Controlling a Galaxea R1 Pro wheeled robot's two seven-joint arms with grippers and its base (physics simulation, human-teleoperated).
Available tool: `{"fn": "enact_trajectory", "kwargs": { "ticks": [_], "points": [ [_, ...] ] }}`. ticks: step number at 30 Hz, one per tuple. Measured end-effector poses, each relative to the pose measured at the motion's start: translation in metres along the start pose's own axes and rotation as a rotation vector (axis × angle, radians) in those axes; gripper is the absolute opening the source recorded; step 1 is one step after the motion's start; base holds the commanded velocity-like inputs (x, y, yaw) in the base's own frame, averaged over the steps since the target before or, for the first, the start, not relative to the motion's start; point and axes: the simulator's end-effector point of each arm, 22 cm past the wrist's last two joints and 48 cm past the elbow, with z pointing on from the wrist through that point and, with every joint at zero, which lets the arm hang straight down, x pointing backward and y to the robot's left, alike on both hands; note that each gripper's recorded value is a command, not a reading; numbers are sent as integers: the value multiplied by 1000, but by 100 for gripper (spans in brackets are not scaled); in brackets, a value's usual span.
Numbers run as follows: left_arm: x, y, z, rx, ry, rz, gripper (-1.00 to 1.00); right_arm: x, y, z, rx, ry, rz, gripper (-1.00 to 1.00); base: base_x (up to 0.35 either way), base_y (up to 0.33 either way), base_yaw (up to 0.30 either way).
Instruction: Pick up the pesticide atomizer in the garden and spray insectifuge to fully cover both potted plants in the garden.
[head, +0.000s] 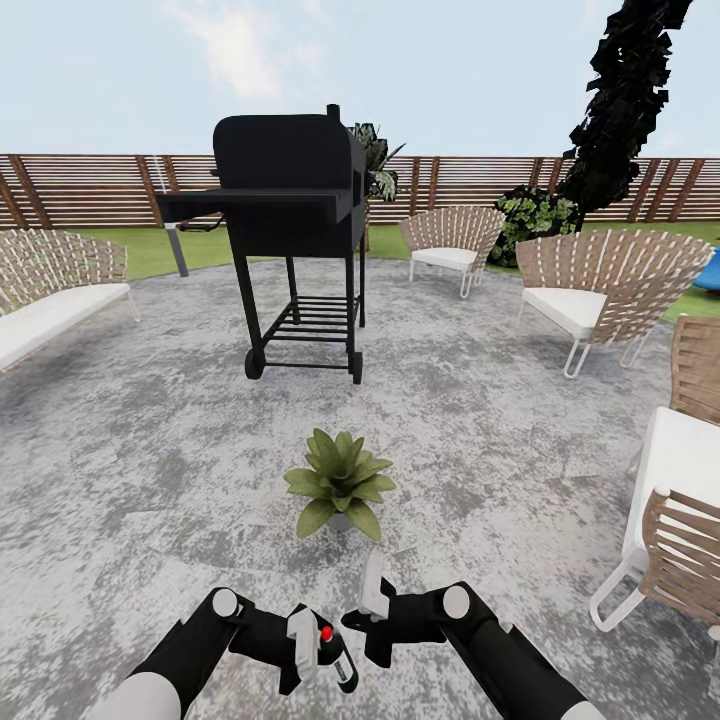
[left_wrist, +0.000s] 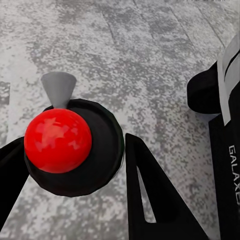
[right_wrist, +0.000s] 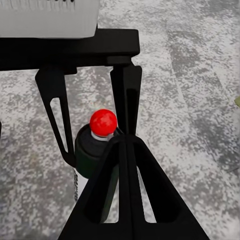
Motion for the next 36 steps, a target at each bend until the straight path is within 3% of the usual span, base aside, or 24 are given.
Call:
{"fn": "enact_trajectory", "kwargs": {
  "ticks": [12,36],
  "points": [
    [-15,2,0,-10,-69,-6,-100,0,0,0,0,1,0,-100,0,0,0],
    [-16,1,1,-9,-74,-7,-100,0,0,0,0,0,0,-100,0,0,0]
  ]
}}
